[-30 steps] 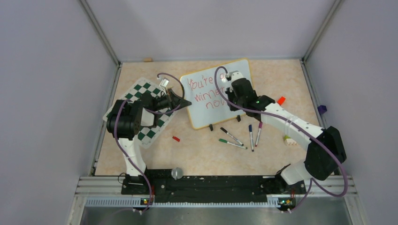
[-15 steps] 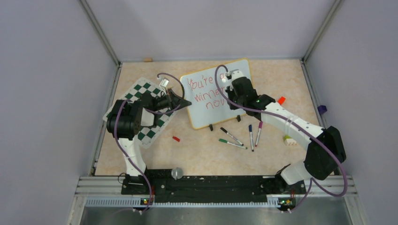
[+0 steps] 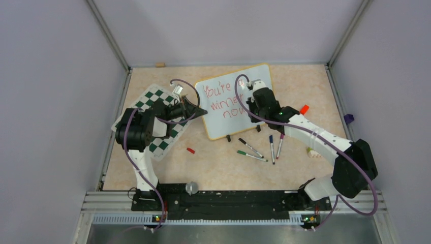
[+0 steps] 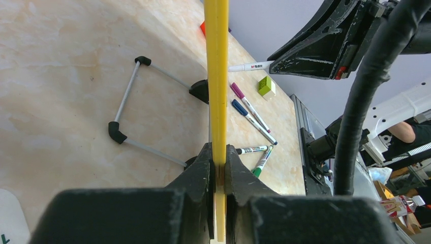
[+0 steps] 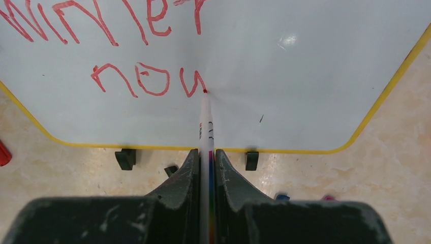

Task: Write a sentence on the whiteboard
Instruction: Write a sentence on the whiteboard, then pick up the pen cap from the center of the board.

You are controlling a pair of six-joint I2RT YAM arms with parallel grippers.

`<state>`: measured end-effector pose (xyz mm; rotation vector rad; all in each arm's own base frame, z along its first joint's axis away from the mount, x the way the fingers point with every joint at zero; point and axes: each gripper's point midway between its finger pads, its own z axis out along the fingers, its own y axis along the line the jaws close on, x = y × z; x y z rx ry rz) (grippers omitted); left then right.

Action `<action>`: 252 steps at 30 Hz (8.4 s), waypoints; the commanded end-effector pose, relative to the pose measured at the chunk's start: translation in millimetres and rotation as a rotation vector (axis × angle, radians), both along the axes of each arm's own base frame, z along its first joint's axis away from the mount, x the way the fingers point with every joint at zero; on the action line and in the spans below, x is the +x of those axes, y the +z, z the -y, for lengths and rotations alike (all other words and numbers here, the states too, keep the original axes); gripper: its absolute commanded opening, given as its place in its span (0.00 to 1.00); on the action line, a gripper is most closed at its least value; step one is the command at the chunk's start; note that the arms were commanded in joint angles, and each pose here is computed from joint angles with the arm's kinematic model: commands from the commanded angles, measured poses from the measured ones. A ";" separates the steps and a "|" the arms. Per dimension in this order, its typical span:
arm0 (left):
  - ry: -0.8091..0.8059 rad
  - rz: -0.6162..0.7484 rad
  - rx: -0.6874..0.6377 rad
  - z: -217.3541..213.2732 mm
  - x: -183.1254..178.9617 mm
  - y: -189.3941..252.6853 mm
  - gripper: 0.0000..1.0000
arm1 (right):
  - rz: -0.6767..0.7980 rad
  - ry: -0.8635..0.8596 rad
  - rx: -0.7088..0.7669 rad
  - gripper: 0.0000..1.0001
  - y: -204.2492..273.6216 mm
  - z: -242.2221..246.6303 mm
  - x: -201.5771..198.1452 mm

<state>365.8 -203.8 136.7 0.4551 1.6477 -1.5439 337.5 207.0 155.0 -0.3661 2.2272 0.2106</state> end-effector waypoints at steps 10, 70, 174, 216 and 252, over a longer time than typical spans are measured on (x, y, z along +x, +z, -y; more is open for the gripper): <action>0.000 0.157 0.008 -1.7 5.8 20.9 0.00 | 0.084 -0.046 0.005 0.00 27.4 8.4 28.6; 0.000 0.159 0.012 -1.9 5.3 20.8 0.00 | 0.069 -0.065 0.089 0.00 36.3 10.9 19.3; 1.236 -0.574 0.837 -245.2 -56.0 12.0 0.99 | 0.274 -0.043 0.213 0.00 173.9 22.2 11.5; 1.094 -1.225 0.645 -104.4 -145.3 -42.0 0.81 | 0.102 -0.037 0.277 0.00 168.2 20.9 -63.6; 1.341 -1.429 0.731 -67.6 -138.3 -117.3 0.00 | 0.112 0.052 0.259 0.00 173.2 35.6 -97.7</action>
